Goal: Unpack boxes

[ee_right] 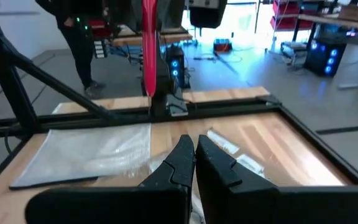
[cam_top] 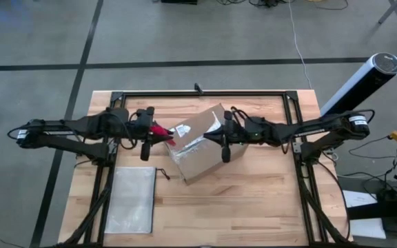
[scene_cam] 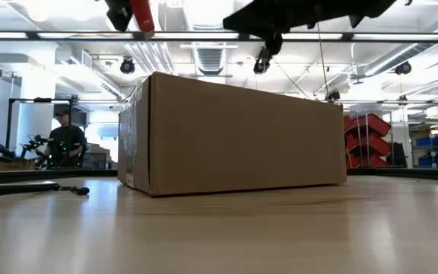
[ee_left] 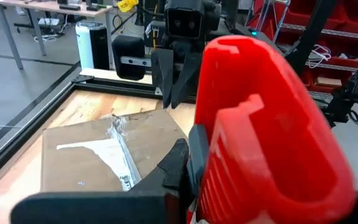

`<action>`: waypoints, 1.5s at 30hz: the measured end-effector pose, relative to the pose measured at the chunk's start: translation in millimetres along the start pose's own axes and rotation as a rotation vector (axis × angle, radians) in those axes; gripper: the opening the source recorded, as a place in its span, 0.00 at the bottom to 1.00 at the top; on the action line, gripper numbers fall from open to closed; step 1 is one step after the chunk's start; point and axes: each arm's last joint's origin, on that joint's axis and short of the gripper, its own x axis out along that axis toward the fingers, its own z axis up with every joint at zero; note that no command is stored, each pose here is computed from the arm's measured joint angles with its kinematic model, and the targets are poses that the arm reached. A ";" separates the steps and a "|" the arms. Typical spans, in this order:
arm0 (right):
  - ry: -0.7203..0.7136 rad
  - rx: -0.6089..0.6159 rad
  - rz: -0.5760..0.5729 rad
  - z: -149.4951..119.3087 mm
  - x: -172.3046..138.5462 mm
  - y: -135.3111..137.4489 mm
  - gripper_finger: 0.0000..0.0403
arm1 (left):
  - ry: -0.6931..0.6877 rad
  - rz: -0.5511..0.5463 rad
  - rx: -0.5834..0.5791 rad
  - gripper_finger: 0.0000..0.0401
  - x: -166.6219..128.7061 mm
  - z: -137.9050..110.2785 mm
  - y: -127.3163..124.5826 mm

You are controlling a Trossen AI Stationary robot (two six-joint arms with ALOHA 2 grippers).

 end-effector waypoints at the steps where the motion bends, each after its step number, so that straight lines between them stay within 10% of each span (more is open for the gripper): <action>1: -0.003 -0.001 0.000 0.5 -0.2 0.0 0.00 | 0.000 0.000 0.002 0.08 0.0 -0.1 0.0; 45: -0.101 -0.075 -0.003 11.7 -2.5 0.2 0.00 | 0.062 -0.041 0.035 0.08 30.8 -4.6 0.6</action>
